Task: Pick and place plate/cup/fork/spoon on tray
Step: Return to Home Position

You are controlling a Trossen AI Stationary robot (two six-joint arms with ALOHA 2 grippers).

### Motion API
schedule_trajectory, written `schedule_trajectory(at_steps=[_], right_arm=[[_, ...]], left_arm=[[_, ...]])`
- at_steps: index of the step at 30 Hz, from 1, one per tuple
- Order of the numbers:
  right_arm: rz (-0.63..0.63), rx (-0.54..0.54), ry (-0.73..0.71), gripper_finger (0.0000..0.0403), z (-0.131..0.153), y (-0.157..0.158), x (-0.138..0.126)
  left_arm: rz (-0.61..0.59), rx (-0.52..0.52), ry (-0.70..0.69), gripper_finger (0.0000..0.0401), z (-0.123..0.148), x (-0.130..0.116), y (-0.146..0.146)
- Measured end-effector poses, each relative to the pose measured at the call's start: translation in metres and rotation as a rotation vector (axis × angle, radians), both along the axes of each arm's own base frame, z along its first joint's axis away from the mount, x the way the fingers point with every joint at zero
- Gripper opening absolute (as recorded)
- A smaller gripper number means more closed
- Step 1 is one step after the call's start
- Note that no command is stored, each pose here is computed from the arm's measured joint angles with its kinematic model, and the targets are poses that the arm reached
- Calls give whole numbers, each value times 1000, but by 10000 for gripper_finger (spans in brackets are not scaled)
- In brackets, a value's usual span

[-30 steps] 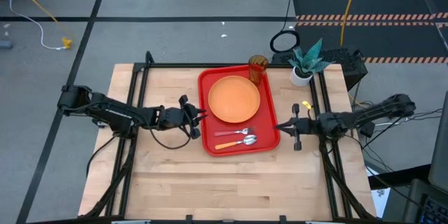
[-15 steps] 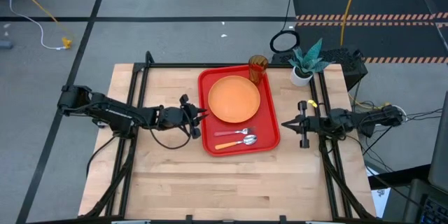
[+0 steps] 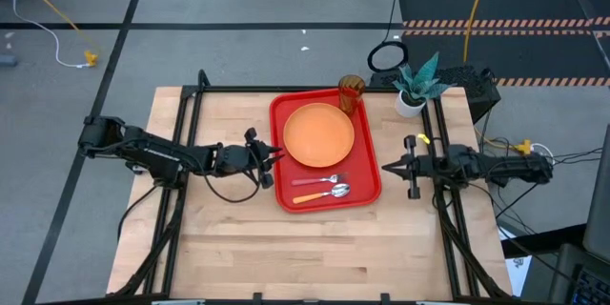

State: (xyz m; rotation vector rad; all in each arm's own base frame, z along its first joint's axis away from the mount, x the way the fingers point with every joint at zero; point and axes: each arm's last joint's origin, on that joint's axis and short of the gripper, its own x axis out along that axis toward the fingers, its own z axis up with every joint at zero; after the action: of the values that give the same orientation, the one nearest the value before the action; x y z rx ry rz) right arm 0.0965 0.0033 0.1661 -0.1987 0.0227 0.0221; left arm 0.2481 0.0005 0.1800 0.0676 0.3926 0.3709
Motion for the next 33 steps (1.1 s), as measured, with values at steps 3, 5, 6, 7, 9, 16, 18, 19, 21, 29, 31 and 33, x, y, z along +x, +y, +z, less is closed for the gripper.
schedule_trajectory(at_steps=[3,5,6,7,9,16,18,19,21,29,31,33], right_arm=[[-23,-3,3,0,0,-2,0],[-22,-3,5,0,0,-4,0],[-28,2,7,0,-1,-4,0],[-31,8,10,0,-1,-5,0],[-36,17,16,0,-2,-6,0],[-44,29,23,0,-2,-7,0],[-57,28,20,0,-2,-7,0],[-64,28,15,0,-2,-7,0],[-69,28,5,0,-1,-7,0],[-84,29,-57,0,5,-8,0],[-84,29,-69,0,7,-8,0],[-84,29,-84,0,8,-8,0]], left_arm=[[-3,7,1,93,0,0,0],[-7,15,-2,93,1,0,0],[-7,17,-5,93,1,0,0],[-8,19,-6,93,1,0,0],[-30,23,-5,93,2,1,0],[-106,-27,-6,93,-5,-3,5],[-104,-35,-16,93,-11,-7,6],[-103,-37,-23,93,-14,-10,6],[-97,-42,-24,93,-18,-17,6],[-107,-51,-96,92,-21,-43,6],[-110,-43,-108,92,-23,-53,6],[-112,-39,-131,92,-25,-62,6]])
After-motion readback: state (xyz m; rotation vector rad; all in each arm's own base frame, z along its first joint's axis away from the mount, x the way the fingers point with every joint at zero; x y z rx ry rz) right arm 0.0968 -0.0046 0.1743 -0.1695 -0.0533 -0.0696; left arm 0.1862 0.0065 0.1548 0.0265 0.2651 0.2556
